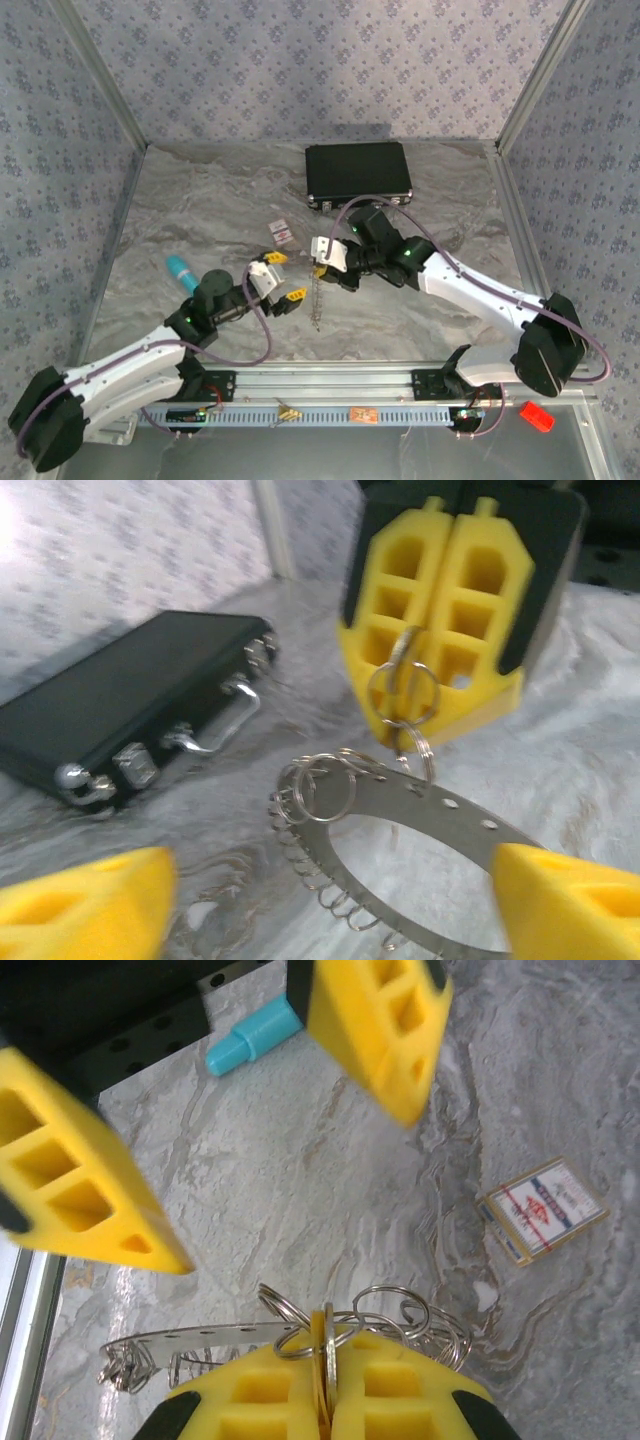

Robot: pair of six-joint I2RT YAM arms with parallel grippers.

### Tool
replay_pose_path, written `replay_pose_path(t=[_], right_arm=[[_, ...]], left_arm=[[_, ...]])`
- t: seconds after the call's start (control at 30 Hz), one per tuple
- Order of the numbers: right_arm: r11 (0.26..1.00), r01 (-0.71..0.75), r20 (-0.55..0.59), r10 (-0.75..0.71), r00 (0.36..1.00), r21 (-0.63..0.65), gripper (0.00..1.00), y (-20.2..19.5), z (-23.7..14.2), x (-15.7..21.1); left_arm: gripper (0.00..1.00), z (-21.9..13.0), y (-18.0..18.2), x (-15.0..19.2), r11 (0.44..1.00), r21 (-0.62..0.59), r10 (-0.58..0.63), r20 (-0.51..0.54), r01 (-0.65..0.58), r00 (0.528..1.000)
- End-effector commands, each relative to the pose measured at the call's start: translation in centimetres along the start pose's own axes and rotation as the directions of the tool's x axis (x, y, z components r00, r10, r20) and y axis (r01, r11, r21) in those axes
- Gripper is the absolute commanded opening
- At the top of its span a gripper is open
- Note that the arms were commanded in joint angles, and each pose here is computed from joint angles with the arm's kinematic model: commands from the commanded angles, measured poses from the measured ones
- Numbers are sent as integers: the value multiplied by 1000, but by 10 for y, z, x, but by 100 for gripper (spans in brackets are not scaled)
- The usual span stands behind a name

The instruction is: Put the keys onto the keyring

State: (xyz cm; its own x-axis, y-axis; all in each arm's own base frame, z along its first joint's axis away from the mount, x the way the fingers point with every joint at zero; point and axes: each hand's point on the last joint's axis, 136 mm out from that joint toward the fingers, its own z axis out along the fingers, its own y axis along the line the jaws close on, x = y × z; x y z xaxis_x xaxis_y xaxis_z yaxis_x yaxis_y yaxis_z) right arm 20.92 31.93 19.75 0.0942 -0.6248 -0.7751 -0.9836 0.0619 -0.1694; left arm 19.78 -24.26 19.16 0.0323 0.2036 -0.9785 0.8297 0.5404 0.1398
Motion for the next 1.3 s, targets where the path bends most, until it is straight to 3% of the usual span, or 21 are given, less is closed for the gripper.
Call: replay_pose_path(t=[0.0, 0.1, 0.23, 0.33, 0.47, 0.67, 0.77, 0.83, 0.93, 1.27], right_arm=[[998, 59, 38, -59, 998, 11, 2, -8, 1, -27], [996, 91, 63, -92, 994, 15, 2, -15, 12, -46], [993, 116, 125, -120, 985, 36, 3, -28, 33, -79], [992, 116, 153, -120, 981, 40, 3, -35, 54, -94], [995, 88, 130, -94, 987, 51, 2, -44, 77, -90], [996, -11, -28, 14, 1000, 91, 2, -52, 85, -24], [995, -7, -195, 27, 980, 102, 4, -47, 80, 29], [991, 31, -355, 17, 935, 127, 4, -49, 71, 72], [991, 61, -486, 3, 874, 116, 6, -47, 56, 109], [992, 89, -720, 1, 694, 87, 12, -30, 16, 187]], left_arm=[[91, -23, 39, -23, 971, -227, -44, 118, 70, 992], [94, -53, 70, -40, 908, -400, -61, 165, 124, 984], [96, -100, 107, -56, 772, -597, -89, 235, 216, 968], [96, -121, 118, -59, 711, -649, -107, 280, 270, 954], [96, -124, 123, -52, 683, -669, -135, 278, 293, 951], [97, -115, 130, -39, 656, -697, -175, 235, 291, 956], [97, -111, 135, -33, 641, -714, -189, 206, 279, 960], [97, -108, 138, -26, 630, -724, -211, 189, 281, 959], [97, -105, 143, -19, 614, -735, -242, 173, 288, 955], [97, -101, 154, 0, 572, -770, -298, 125, 282, 946]])
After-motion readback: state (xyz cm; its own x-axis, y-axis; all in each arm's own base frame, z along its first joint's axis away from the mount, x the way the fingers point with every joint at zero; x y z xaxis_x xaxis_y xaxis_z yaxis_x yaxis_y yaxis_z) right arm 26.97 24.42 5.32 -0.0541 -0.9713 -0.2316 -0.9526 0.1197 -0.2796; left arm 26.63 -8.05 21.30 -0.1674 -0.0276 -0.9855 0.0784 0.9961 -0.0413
